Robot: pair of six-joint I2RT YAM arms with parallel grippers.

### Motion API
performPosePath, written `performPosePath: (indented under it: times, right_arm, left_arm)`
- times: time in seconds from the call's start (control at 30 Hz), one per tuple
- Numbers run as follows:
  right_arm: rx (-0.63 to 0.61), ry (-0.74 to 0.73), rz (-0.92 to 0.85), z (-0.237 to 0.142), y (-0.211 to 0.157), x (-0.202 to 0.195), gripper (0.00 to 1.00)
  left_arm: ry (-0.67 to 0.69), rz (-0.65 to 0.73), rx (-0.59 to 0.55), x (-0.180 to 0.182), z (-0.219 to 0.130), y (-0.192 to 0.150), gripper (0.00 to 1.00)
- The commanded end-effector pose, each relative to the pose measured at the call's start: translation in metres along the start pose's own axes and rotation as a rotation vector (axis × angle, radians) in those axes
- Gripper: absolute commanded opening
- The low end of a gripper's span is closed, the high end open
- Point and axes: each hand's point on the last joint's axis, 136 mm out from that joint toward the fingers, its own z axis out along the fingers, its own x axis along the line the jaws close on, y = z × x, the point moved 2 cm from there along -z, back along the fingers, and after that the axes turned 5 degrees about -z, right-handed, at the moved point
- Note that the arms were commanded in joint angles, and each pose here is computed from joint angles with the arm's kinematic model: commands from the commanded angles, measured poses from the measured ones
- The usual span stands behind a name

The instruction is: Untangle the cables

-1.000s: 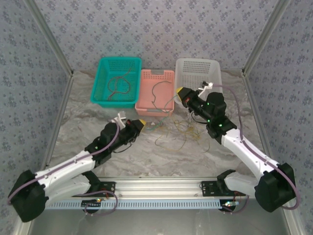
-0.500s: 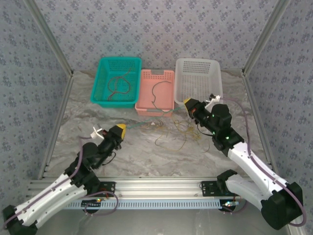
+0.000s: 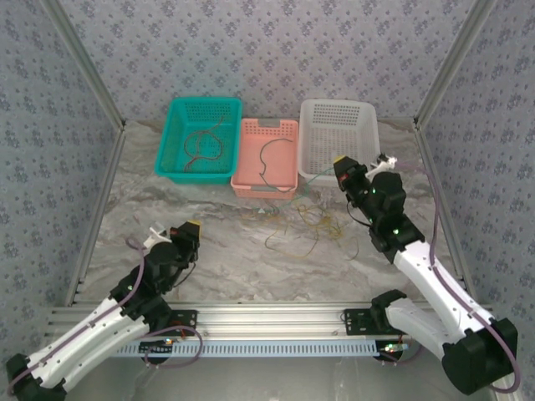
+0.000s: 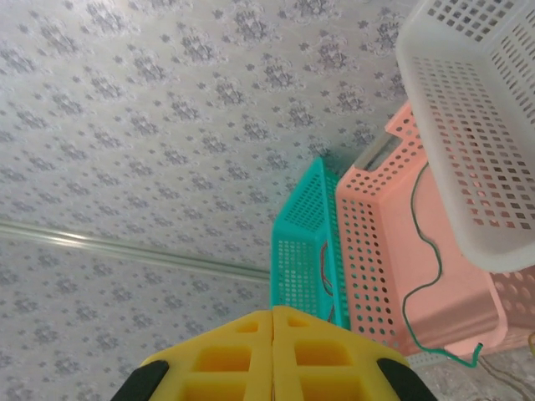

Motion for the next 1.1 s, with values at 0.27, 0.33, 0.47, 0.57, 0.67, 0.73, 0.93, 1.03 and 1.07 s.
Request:
performPosePath:
  times: [0.27, 0.33, 0.47, 0.57, 0.67, 0.73, 0.93, 1.03, 1.07]
  right_arm:
    - [0.367, -0.023, -0.416, 0.023, -0.01, 0.067, 0.0]
    - [0.404, -0.022, -0.418, 0.027, -0.012, 0.071, 0.0]
    - [0.442, -0.005, -0.413, 0.029, -0.016, 0.078, 0.0]
    - [0.473, 0.004, -0.405, 0.029, -0.021, 0.079, 0.0]
    - [0.488, 0.013, -0.388, 0.03, -0.024, 0.078, 0.0]
    - [0.5, 0.024, -0.375, 0.03, -0.028, 0.078, 0.0]
    - [0.507, 0.031, -0.341, 0.032, -0.033, 0.075, 0.0]
    - [0.512, 0.037, -0.323, 0.033, -0.035, 0.074, 0.0]
    - [0.512, 0.041, -0.318, 0.034, -0.036, 0.074, 0.0]
  left_arm:
    - [-0.124, 1.013, 0.458, -0.182, 0.008, -0.101, 0.58]
    - [-0.142, 1.133, 0.589, -0.186, 0.018, -0.132, 0.63]
    - [-0.173, 1.326, 0.675, -0.175, 0.033, -0.179, 0.68]
    - [-0.192, 1.395, 0.674, -0.16, 0.04, -0.198, 0.71]
    - [-0.217, 1.386, 0.666, -0.148, 0.047, -0.207, 0.72]
    - [-0.229, 1.368, 0.667, -0.14, 0.052, -0.211, 0.73]
    - [-0.254, 1.3, 0.666, -0.131, 0.064, -0.222, 0.72]
    - [-0.301, 1.267, 0.689, -0.134, 0.063, -0.23, 0.71]
    - [-0.302, 1.266, 0.691, -0.134, 0.064, -0.231, 0.7]
